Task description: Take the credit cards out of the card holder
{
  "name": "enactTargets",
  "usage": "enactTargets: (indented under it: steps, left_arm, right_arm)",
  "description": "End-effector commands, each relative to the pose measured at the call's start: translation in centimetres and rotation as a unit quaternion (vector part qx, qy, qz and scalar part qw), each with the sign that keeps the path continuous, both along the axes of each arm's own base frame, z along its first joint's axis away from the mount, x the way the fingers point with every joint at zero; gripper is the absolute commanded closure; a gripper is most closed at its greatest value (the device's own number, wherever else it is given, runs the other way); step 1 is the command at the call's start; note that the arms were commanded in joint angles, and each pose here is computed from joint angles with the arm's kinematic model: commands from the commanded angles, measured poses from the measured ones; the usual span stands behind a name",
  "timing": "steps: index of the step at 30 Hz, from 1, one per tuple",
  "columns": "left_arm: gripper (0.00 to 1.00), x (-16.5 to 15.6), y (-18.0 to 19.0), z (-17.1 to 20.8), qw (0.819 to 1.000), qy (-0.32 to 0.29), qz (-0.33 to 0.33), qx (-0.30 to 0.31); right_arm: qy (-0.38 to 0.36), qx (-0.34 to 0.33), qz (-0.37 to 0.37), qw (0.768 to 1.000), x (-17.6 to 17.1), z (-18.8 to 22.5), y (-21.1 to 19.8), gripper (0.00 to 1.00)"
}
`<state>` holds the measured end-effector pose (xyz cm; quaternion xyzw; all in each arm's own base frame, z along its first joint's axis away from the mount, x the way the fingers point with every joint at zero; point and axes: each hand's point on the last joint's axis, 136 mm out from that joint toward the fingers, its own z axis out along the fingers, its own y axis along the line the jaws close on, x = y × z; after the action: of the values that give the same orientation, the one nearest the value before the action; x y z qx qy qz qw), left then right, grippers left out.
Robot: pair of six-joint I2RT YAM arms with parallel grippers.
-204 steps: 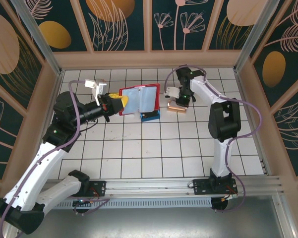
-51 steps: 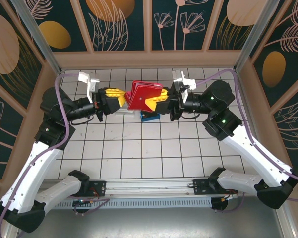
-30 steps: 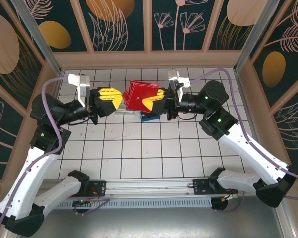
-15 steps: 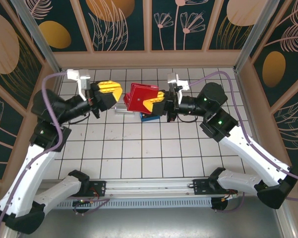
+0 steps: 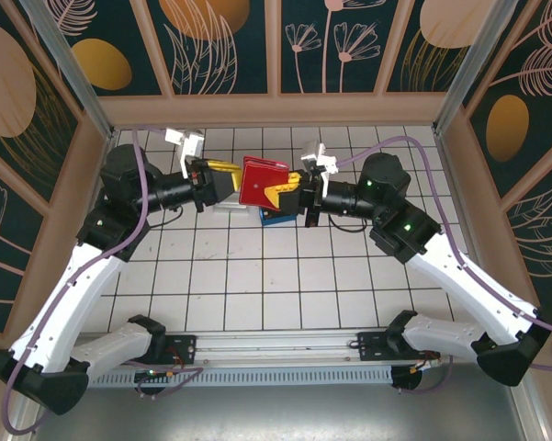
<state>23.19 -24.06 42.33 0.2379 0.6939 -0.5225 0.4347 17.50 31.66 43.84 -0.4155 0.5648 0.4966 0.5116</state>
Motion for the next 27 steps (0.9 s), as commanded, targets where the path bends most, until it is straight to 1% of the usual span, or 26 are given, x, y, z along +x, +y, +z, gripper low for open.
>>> enactTargets:
  steps: [1,3,7,9,11,14,16,18,20,22,25,27]
  left_arm:
    - [0.73,0.6,0.6,-2.7,0.997,0.027,0.027,0.062]
    - [0.74,1.6,1.6,-3.9,0.992,0.031,0.063,0.106]
    - [0.80,4.1,4.4,-6.3,0.967,0.038,0.156,0.196]
    - [0.82,4.7,5.1,-6.7,0.960,0.038,0.178,0.213]
    - [0.82,4.5,4.5,-6.0,0.967,0.027,0.165,0.194]
    - [0.81,2.7,2.9,-2.7,0.987,-0.014,0.114,0.115]
    - [0.76,1.0,2.5,0.3,0.992,-0.058,0.092,0.060]
    - [0.70,-1.2,2.4,3.0,0.993,-0.105,0.059,0.012]
    - [0.65,-3.4,2.4,5.3,0.988,-0.146,0.028,-0.028]
    - [0.60,-4.9,2.2,6.6,0.985,-0.164,0.000,-0.050]
    - [0.56,-5.5,1.7,6.9,0.985,-0.159,-0.034,-0.059]
    - [0.54,-5.7,1.2,6.7,0.985,-0.151,-0.057,-0.063]
  right_arm:
    - [-0.063,0.035,-0.019,0.997,-0.7,4.2,-1.3,1.00]
    - [-0.066,0.037,-0.024,0.997,-0.9,4.5,-1.6,1.00]
    - [-0.063,0.035,-0.025,0.997,-1.1,4.8,-1.9,1.00]
    - [-0.055,0.036,-0.026,0.998,-1.0,4.7,-1.8,1.00]
    - [-0.046,0.041,-0.024,0.998,-1.0,4.7,-1.7,1.00]
    - [-0.042,0.037,-0.014,0.998,-1.1,4.2,-1.5,1.00]
    - [-0.049,0.020,-0.009,0.999,-1.1,3.2,-1.3,1.00]
    - [-0.056,0.010,0.009,0.998,-1.7,2.4,-1.2,1.00]
    - [-0.062,0.015,0.027,0.998,-2.3,2.4,-1.1,1.00]
    - [-0.069,0.022,0.050,0.996,-3.1,2.6,-1.0,1.00]
    - [-0.089,0.036,0.092,0.991,-4.6,3.0,-1.0,1.00]
    - [-0.100,0.046,0.113,0.988,-5.5,3.1,-1.2,1.00]
